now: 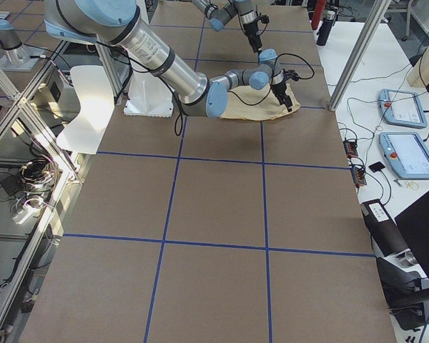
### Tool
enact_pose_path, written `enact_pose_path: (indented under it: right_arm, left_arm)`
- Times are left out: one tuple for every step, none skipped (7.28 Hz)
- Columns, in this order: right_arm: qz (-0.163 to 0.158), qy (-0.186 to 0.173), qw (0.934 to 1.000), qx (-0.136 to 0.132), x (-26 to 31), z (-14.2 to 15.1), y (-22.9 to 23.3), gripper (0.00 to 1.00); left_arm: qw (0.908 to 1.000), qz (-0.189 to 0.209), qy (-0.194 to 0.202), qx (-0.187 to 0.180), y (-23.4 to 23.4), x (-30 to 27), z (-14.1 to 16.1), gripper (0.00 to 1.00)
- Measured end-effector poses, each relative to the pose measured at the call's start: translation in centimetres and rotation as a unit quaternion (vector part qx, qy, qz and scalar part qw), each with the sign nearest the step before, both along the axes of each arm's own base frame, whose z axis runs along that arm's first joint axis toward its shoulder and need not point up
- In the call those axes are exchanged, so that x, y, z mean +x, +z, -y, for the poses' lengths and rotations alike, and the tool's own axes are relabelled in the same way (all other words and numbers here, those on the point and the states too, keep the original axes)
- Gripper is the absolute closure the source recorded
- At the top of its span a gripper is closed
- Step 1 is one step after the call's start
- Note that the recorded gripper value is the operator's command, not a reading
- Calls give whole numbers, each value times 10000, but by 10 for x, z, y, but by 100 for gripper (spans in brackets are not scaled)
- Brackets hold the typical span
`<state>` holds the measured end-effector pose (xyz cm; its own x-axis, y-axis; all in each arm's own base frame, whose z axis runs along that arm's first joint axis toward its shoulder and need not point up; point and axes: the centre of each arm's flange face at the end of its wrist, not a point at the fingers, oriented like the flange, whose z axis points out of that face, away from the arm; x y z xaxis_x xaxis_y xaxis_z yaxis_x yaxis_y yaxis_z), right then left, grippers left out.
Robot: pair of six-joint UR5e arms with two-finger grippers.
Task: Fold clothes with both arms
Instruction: 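Raise the right gripper away from the shirt toward the far side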
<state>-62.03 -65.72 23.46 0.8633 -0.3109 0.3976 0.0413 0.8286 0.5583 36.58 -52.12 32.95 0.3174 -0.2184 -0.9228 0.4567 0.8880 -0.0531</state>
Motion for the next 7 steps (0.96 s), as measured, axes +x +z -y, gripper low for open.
enact_pose_path:
  right_arm:
    - [-35,10,10000,-4,-1,0,4,2]
    - [-84,21,10000,-20,-1,1,9,2]
    - [-130,31,9999,-45,-1,3,15,2]
    - [-163,61,9998,-65,3,7,20,2]
    - [-196,121,9997,-90,12,15,27,2]
    - [-232,194,9995,-128,25,25,36,2]
    - [-270,288,9991,-180,42,38,46,2]
  left_arm:
    - [10000,9,0,-9,2,1,1,0]
    - [10000,13,0,-13,2,1,1,0]
    - [10000,16,0,-16,3,1,1,0]
    - [10000,18,0,-18,4,1,1,0]
    - [10000,19,-2,-21,4,1,1,0]
    - [10000,16,-5,-24,4,1,1,0]
    - [10000,9,-7,-24,4,1,1,0]
